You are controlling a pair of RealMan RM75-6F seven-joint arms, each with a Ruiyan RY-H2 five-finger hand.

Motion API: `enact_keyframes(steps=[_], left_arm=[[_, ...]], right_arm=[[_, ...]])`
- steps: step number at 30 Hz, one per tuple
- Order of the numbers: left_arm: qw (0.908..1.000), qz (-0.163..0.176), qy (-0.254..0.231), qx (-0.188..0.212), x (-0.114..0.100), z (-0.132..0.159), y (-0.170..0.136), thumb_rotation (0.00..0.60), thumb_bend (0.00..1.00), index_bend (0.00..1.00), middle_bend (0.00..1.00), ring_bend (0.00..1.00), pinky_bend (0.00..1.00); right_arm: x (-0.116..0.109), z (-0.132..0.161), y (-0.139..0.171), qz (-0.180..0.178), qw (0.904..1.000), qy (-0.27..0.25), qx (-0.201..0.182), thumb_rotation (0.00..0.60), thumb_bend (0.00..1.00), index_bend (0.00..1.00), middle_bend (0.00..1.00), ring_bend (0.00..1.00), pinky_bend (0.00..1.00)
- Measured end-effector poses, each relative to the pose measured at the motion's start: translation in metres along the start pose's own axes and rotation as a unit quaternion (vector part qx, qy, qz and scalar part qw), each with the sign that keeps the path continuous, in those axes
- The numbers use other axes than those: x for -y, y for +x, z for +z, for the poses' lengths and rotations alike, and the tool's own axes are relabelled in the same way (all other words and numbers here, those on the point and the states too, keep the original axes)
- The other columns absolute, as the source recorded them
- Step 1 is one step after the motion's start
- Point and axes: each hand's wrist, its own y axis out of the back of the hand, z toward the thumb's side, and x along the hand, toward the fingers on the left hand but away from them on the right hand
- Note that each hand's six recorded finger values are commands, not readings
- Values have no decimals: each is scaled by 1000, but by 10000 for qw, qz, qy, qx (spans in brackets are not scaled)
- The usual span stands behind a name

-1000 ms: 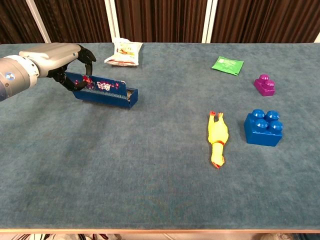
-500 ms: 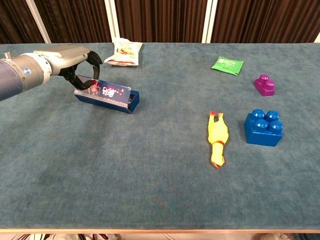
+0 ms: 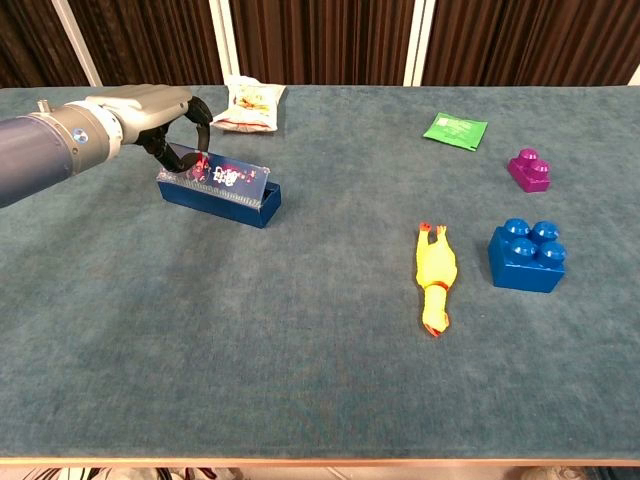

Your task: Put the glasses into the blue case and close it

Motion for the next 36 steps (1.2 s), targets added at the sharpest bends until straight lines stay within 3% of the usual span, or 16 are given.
enact_keyframes(steps=[19, 28, 31, 36], left_arm=[[9998, -73, 117, -128, 6, 9, 23, 600, 470, 495, 133, 0, 0], [9996, -85, 198, -196, 11, 13, 30, 600, 469, 114, 98, 0, 0], [9994, -120, 210, -238, 13, 12, 31, 600, 462, 41, 78, 0, 0], [9992, -27, 248, -299, 7, 11, 32, 600, 418, 26, 72, 0, 0]], right_arm=[[1, 0, 0, 28, 10000, 6, 12, 600, 194, 0, 0, 122, 273], [1, -1, 0, 33, 10000, -4, 19, 600, 194, 0, 0, 122, 273], [1, -1, 0, 37, 10000, -6, 20, 600, 194, 0, 0, 122, 272], [0, -1, 0, 33, 10000, -11, 20, 600, 193, 0, 0, 122, 272]])
